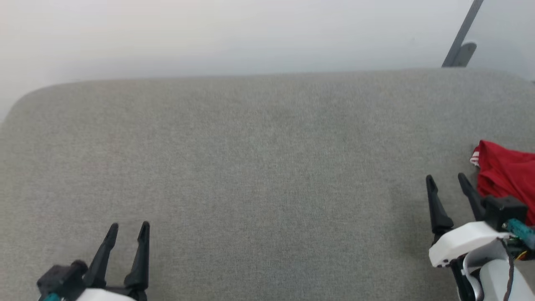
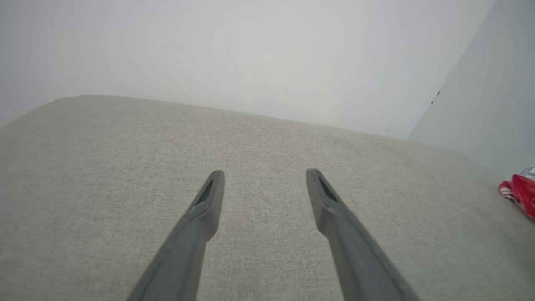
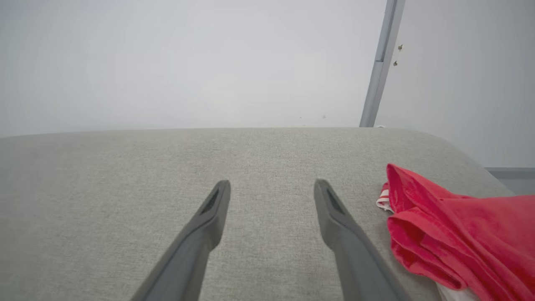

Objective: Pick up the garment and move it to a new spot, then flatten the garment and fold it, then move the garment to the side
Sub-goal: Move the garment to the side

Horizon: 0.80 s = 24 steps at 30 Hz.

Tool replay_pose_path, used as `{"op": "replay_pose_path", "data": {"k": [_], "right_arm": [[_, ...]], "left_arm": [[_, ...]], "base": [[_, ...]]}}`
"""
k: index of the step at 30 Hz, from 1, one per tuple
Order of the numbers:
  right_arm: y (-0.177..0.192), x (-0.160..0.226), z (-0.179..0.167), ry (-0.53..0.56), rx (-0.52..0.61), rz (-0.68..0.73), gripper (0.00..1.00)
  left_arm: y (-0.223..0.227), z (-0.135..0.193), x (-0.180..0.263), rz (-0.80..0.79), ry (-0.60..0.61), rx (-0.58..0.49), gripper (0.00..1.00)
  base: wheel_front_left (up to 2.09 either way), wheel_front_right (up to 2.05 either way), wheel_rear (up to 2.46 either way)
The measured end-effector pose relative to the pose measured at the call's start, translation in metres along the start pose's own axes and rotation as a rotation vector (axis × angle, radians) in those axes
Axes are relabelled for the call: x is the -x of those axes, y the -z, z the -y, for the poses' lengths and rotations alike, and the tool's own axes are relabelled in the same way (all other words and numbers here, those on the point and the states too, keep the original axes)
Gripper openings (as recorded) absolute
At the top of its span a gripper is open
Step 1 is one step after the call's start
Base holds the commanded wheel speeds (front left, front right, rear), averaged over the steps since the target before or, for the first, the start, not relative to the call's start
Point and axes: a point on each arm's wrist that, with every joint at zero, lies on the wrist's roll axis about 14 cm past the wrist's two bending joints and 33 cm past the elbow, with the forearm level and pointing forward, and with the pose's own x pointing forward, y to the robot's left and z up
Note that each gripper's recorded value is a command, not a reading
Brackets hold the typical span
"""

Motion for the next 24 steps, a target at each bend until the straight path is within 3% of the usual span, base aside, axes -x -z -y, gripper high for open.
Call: {"op": "replay_pose_path", "data": {"k": [24], "right_arm": [[-0.018,0.053,-0.006,0.036,-0.058,0.09,1.0]], "left_arm": [[-0.022,0.0,0.039,0.087,-0.05,-0.004,1.0]], "base": [[0.0,0.0,0.0]]}}
